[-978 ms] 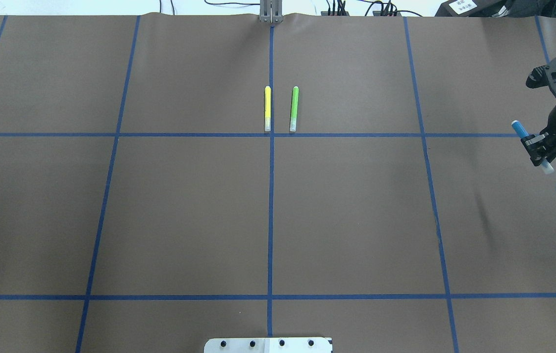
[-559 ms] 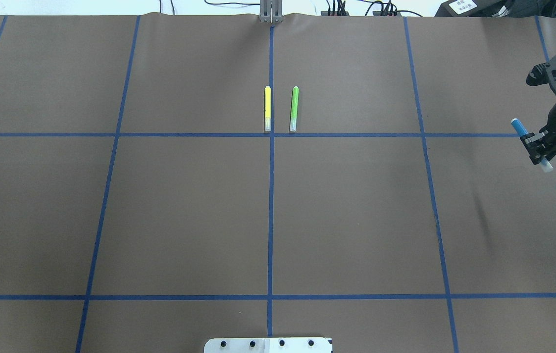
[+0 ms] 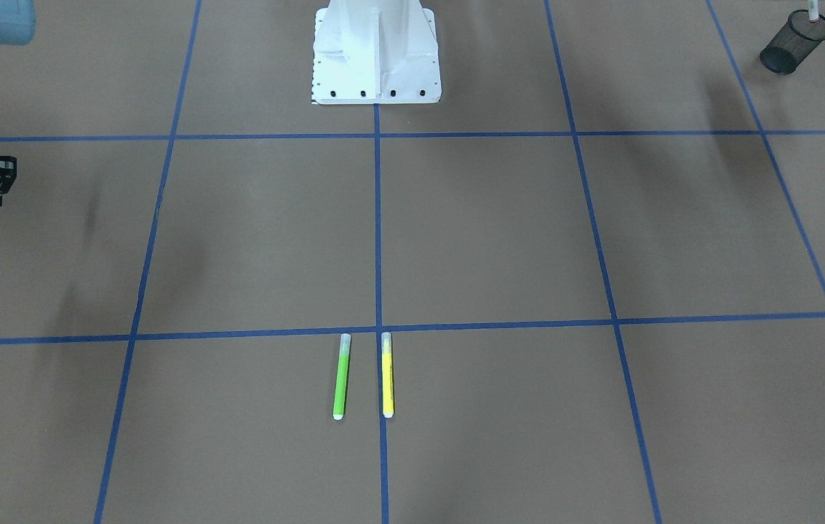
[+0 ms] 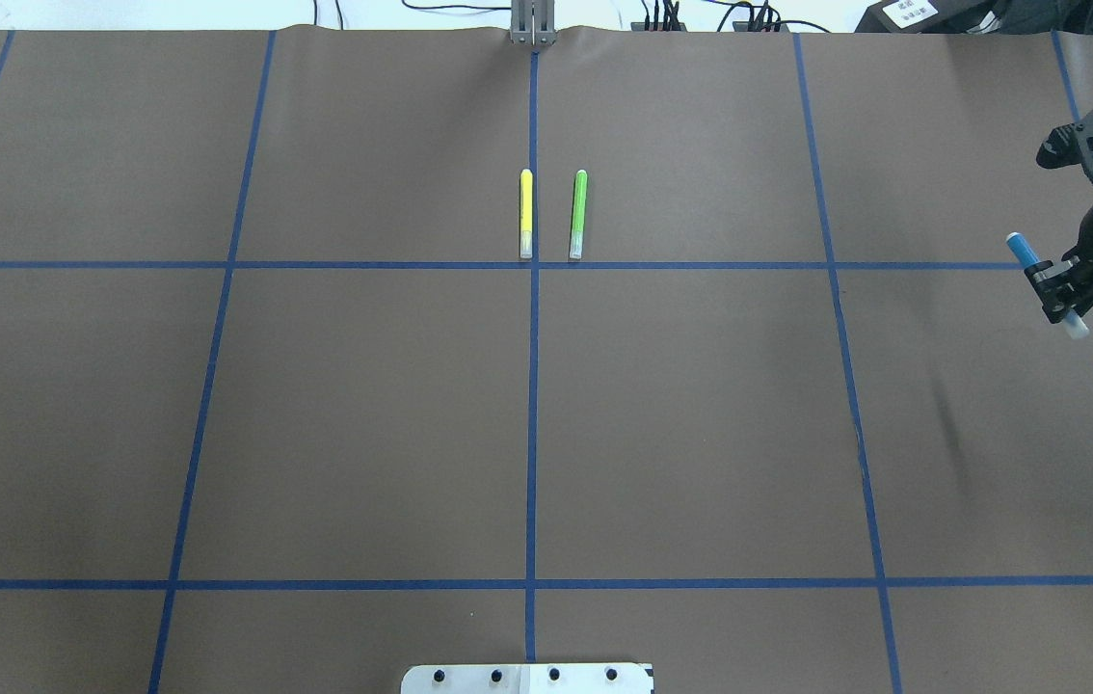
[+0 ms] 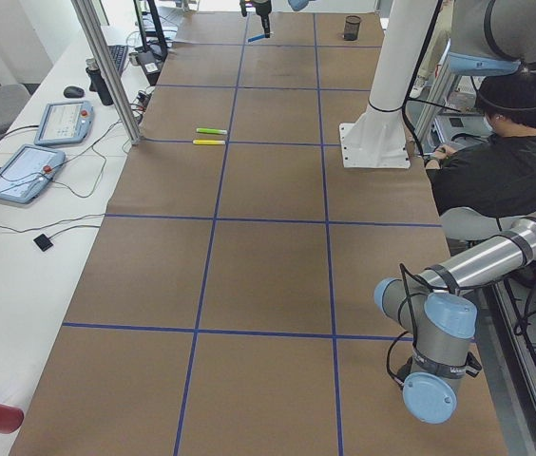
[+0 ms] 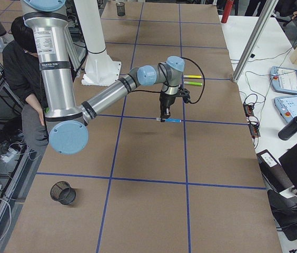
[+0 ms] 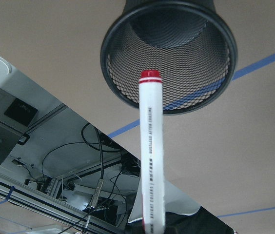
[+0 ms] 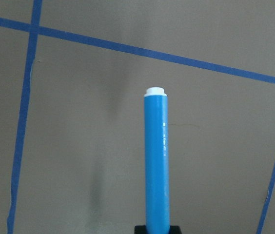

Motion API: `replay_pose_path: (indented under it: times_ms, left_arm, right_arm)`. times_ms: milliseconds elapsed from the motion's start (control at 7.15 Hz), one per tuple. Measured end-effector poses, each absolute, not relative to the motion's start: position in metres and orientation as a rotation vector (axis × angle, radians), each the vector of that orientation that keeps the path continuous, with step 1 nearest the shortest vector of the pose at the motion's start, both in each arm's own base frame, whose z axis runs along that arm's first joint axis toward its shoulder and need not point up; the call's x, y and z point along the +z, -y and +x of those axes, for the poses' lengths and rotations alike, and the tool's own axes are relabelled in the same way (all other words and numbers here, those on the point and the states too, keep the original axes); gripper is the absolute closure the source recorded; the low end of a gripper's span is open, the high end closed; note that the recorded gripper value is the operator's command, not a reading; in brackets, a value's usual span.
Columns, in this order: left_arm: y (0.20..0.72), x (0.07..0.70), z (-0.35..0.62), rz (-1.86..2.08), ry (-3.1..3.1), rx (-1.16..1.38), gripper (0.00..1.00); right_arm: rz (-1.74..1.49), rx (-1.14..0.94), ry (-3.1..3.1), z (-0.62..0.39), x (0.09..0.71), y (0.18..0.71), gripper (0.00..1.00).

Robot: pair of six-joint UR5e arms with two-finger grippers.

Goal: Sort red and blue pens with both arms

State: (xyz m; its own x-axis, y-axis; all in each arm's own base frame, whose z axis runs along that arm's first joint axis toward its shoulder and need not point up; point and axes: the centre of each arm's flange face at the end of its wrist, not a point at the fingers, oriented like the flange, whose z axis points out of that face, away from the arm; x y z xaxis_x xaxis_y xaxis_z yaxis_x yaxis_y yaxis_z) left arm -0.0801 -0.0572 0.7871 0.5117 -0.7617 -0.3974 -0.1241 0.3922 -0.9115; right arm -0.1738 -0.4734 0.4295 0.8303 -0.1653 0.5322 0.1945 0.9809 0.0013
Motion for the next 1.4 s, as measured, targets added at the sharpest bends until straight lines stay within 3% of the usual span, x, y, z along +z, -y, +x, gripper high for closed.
replay_pose_path:
  times_ms: [140,559,978,1398]
  left_arm:
    - [0.059,0.793,-0.081,-1.103,-0.977,-0.495,0.02]
    - [0.109,0.780,-0.093,-1.010,-0.966,-0.464,0.01]
    - [0.221,0.712,-0.121,-0.761,-0.936,-0.366,0.01]
    - [0.357,0.620,-0.148,-0.530,-0.875,-0.313,0.00]
  right_arm:
    - [-0.054,-0.191,0.559,-0.174,0.430,0.474,1.00]
    - [-0.057,-0.193,0.558,-0.173,0.432,0.474,1.00]
    - [-0.081,-0.181,0.542,-0.149,0.456,0.467,1.00]
    - [-0.163,-0.195,0.550,-0.080,0.526,0.434,1.00]
